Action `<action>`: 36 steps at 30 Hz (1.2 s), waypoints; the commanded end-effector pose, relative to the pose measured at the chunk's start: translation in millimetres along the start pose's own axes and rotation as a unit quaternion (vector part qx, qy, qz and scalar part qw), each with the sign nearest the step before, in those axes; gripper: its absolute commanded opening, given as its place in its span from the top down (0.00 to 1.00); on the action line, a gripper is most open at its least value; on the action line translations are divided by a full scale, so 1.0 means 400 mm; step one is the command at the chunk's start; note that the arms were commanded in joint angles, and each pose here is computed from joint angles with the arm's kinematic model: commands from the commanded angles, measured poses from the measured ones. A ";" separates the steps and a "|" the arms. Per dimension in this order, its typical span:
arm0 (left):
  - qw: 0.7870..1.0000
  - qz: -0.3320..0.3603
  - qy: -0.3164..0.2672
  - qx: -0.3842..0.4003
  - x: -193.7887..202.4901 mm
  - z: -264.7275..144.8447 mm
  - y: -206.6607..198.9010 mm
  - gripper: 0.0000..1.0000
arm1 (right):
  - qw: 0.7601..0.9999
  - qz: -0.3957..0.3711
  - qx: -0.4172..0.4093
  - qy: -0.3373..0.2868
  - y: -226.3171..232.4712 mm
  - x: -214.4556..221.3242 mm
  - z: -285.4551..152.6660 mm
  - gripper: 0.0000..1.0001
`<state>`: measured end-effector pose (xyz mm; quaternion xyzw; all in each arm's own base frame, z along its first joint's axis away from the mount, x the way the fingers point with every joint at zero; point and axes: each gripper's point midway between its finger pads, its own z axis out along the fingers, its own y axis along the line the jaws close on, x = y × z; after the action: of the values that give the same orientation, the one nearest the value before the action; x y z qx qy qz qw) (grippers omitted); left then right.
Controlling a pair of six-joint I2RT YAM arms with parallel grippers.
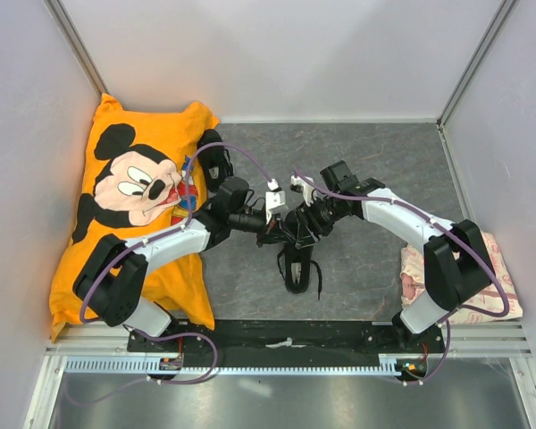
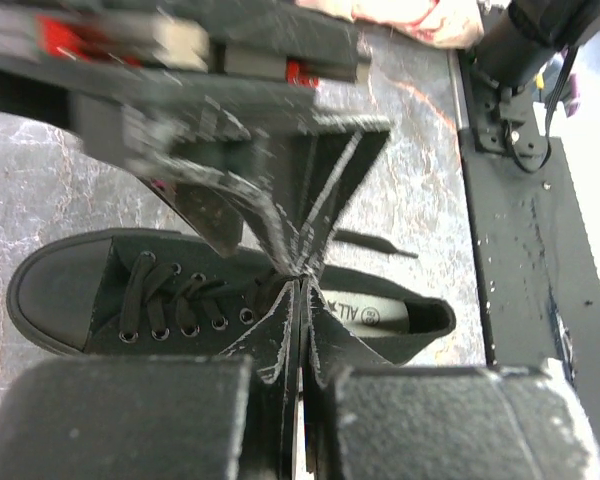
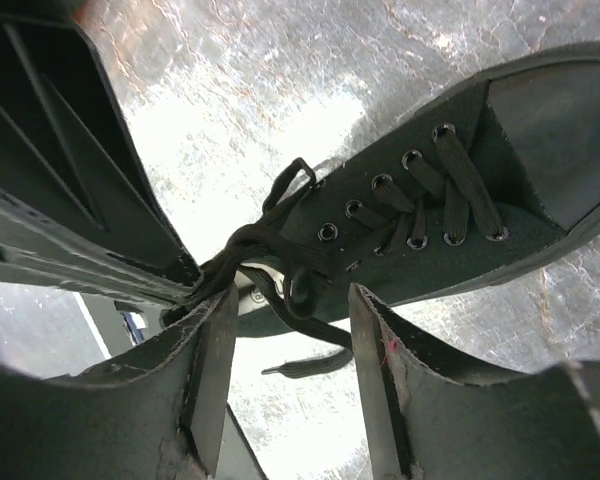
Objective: Tie the shoes
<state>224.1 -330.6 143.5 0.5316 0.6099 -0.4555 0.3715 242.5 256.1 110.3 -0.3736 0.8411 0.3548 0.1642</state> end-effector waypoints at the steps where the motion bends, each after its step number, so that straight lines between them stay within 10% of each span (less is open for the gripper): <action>1: 0.999 -0.002 -0.043 0.004 -0.080 0.001 0.007 0.98 | 1.000 -0.027 0.006 -0.010 -0.003 -0.001 -0.009 0.43; 24: 0.996 -0.071 -0.036 -0.036 -0.024 -0.032 0.060 0.98 | 0.999 -0.037 0.016 0.015 0.004 0.112 0.026 0.47; 36: 0.993 -0.098 -0.013 -0.069 0.046 -0.062 0.083 0.99 | 0.997 -0.028 0.068 0.028 -0.045 0.128 0.031 1.00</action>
<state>249.6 -307.6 135.9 0.4496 0.6677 -0.4650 0.3685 212.0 233.1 64.2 -0.3942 0.8541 0.3012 0.1562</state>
